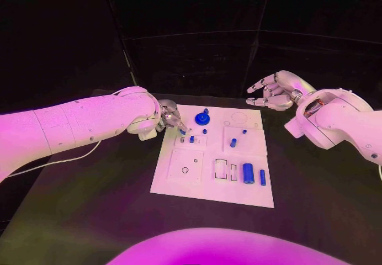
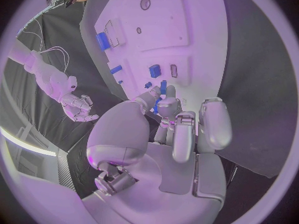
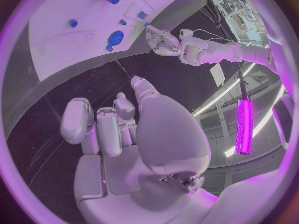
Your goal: Assemble the parts on the task board
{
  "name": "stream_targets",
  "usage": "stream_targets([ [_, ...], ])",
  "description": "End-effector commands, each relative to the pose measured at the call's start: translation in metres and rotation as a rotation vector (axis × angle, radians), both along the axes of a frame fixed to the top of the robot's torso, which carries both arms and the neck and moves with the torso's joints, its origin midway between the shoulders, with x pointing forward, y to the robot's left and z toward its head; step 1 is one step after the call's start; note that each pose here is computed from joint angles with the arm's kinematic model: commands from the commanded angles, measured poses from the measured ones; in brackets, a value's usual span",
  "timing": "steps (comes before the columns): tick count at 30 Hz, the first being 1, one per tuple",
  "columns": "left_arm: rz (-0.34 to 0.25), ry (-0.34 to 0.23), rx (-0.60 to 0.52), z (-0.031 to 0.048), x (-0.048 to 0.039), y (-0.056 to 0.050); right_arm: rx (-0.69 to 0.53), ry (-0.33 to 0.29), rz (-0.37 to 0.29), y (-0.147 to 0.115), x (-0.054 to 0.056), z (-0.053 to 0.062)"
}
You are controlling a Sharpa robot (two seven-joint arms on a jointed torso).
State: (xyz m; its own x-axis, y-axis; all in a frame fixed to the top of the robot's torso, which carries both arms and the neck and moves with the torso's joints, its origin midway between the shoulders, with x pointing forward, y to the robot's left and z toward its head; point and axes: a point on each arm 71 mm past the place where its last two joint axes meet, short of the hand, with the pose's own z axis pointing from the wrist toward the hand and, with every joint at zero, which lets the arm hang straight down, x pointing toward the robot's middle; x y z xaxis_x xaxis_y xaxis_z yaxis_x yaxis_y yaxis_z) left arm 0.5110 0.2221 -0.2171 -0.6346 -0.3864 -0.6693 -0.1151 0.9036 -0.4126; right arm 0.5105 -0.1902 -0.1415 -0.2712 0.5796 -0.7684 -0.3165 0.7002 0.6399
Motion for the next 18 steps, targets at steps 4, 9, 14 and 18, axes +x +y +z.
stream_targets([
  [4, -0.020, -0.025, 0.065, -0.0008, -0.0003, 0.0011, 0.002, -0.002, 0.005, 0.0006, 0.0003, 0.0011],
  [9, -0.045, 0.001, 0.080, -0.0032, -0.0029, -0.0008, 0.001, -0.002, 0.005, 0.0008, 0.0004, 0.0010],
  [14, -0.053, 0.015, 0.089, -0.0047, -0.0034, -0.0006, 0.002, -0.002, 0.006, 0.0011, 0.0004, 0.0010],
  [18, -0.058, 0.023, 0.094, -0.0057, -0.0036, -0.0006, 0.002, -0.002, 0.006, 0.0014, 0.0004, 0.0009],
])
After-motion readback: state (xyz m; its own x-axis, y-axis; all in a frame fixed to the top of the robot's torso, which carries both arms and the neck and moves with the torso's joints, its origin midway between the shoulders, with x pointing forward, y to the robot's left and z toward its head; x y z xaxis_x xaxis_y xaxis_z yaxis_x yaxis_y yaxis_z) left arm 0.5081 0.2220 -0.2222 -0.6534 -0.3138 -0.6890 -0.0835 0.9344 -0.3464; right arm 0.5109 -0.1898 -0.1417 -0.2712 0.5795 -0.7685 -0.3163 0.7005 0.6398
